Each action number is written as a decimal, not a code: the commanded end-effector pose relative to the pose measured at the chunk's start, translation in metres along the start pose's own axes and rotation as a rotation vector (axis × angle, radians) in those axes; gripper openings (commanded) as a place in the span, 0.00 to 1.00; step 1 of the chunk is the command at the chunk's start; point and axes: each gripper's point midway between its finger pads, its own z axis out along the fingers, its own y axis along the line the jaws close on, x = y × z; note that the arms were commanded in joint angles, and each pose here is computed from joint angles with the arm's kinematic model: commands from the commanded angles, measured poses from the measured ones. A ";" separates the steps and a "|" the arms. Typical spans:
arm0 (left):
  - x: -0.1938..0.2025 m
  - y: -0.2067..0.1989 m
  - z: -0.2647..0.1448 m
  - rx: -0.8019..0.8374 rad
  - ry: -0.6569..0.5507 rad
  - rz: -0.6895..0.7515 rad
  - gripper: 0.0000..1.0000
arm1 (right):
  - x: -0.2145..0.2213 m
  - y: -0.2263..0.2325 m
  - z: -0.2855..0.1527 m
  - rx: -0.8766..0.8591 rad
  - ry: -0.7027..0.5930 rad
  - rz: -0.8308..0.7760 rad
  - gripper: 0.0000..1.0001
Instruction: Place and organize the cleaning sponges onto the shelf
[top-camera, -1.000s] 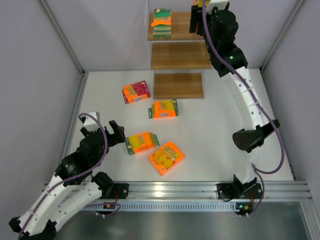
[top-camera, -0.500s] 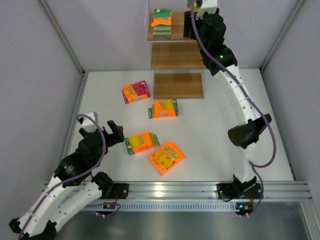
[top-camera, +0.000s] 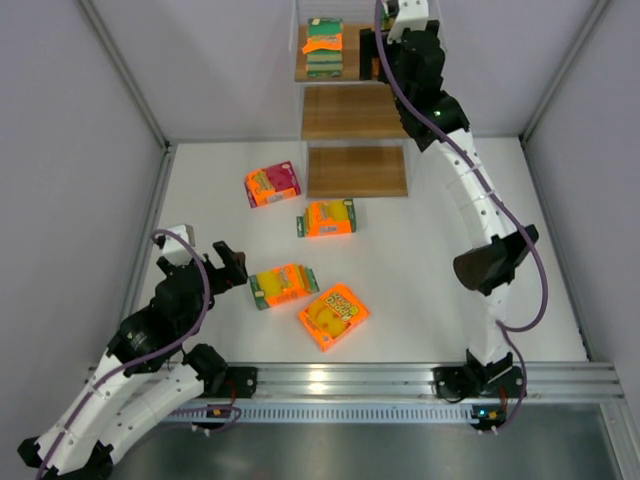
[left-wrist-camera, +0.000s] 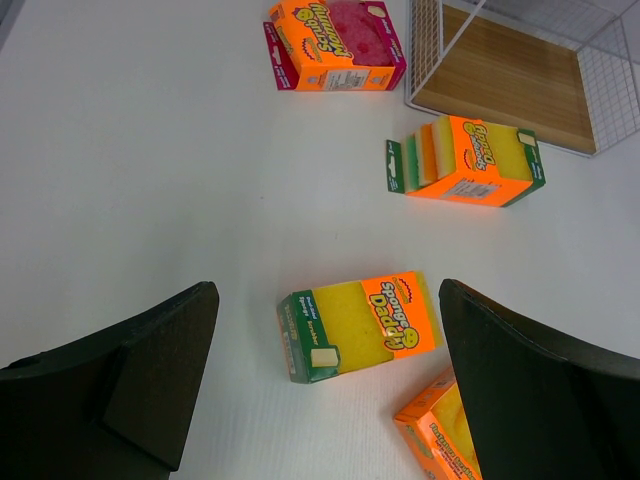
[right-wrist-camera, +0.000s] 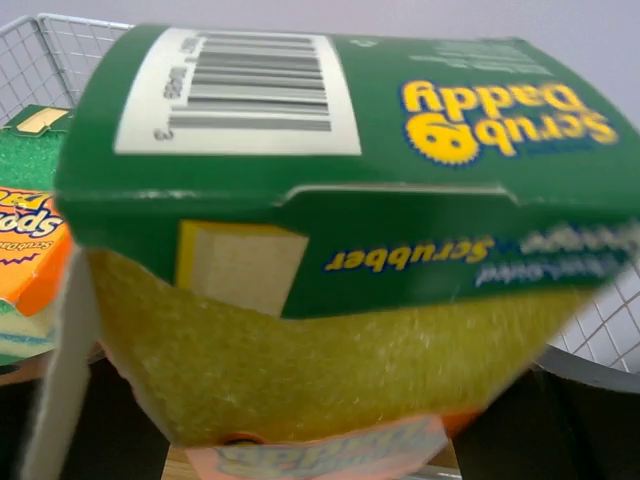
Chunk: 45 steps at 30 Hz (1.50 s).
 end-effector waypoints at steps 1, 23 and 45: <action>-0.001 0.004 -0.001 -0.017 -0.013 -0.004 0.98 | -0.018 -0.008 0.000 0.031 -0.052 0.011 0.95; -0.001 0.005 0.000 -0.023 -0.012 -0.003 0.99 | -0.092 -0.020 -0.057 -0.064 -0.143 0.114 0.58; 0.003 -0.004 0.001 0.012 0.022 0.012 0.98 | 0.363 0.010 -0.320 -0.129 1.162 0.276 0.51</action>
